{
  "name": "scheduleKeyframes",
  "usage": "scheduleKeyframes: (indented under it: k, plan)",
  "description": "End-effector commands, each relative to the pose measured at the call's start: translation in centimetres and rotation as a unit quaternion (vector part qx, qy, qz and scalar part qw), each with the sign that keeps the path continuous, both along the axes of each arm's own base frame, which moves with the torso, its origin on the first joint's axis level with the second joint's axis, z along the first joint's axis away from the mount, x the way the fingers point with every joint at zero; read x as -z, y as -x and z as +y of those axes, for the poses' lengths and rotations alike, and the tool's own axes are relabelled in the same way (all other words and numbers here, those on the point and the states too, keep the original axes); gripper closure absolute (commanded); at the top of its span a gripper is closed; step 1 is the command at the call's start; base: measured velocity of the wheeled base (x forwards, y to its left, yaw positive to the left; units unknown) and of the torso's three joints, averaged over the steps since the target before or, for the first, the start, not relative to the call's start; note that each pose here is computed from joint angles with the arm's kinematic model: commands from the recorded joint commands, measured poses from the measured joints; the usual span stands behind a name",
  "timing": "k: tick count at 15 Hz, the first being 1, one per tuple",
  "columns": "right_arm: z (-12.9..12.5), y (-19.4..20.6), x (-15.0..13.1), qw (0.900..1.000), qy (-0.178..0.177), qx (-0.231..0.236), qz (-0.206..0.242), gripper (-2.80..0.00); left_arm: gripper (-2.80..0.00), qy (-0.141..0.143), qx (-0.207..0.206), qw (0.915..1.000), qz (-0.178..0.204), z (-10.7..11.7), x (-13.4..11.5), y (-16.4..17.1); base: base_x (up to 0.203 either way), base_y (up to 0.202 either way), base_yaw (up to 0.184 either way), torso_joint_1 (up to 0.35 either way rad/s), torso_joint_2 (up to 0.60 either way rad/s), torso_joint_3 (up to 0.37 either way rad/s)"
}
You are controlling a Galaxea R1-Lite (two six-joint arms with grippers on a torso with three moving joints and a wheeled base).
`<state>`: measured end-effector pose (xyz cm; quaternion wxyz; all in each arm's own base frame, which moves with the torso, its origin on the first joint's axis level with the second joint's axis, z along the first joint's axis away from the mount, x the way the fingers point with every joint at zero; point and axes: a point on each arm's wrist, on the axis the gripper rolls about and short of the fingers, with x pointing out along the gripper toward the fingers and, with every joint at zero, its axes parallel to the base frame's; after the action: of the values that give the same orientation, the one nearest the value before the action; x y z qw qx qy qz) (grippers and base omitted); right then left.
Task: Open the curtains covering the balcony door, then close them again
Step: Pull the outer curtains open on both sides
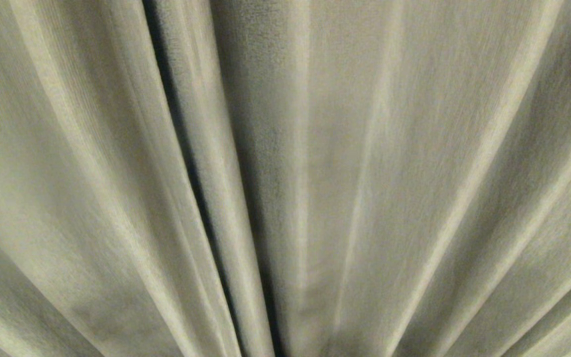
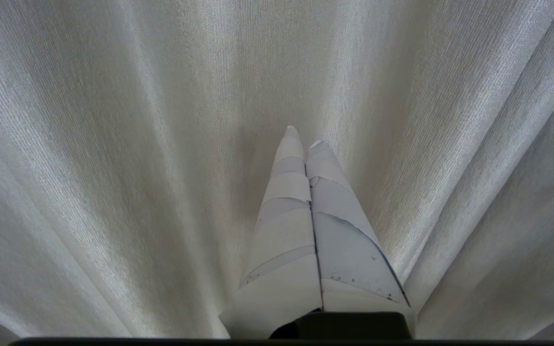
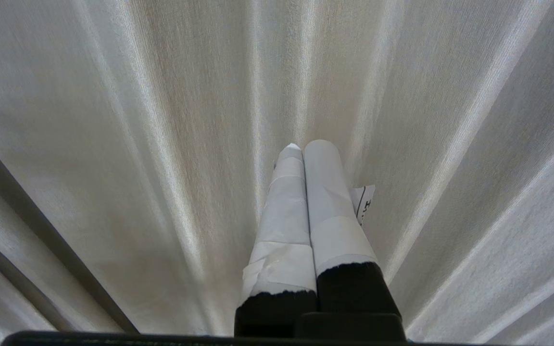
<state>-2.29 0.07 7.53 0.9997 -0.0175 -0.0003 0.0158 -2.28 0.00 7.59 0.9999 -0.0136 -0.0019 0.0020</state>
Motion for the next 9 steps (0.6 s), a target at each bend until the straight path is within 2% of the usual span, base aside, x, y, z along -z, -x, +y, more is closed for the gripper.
scheduleKeyframes:
  k: [1, 9]
  plan:
    - [0.0, -0.01, 0.0, 1.0, 0.0, 0.0, 0.001, 0.0, 0.0, 0.0, 0.0, 1.0, 0.0, 0.0, 0.0, 0.0, 0.0, 0.0, 0.0, 0.0, 0.0, 0.0]
    - [0.0, -0.01, -0.02, 1.0, 0.0, 0.0, 0.0, 0.0, 0.0, -0.001, 0.0, 1.0, 0.0, 0.0, 0.0, 0.0, 0.0, 0.0, 0.0, 0.0, 0.0, 0.0]
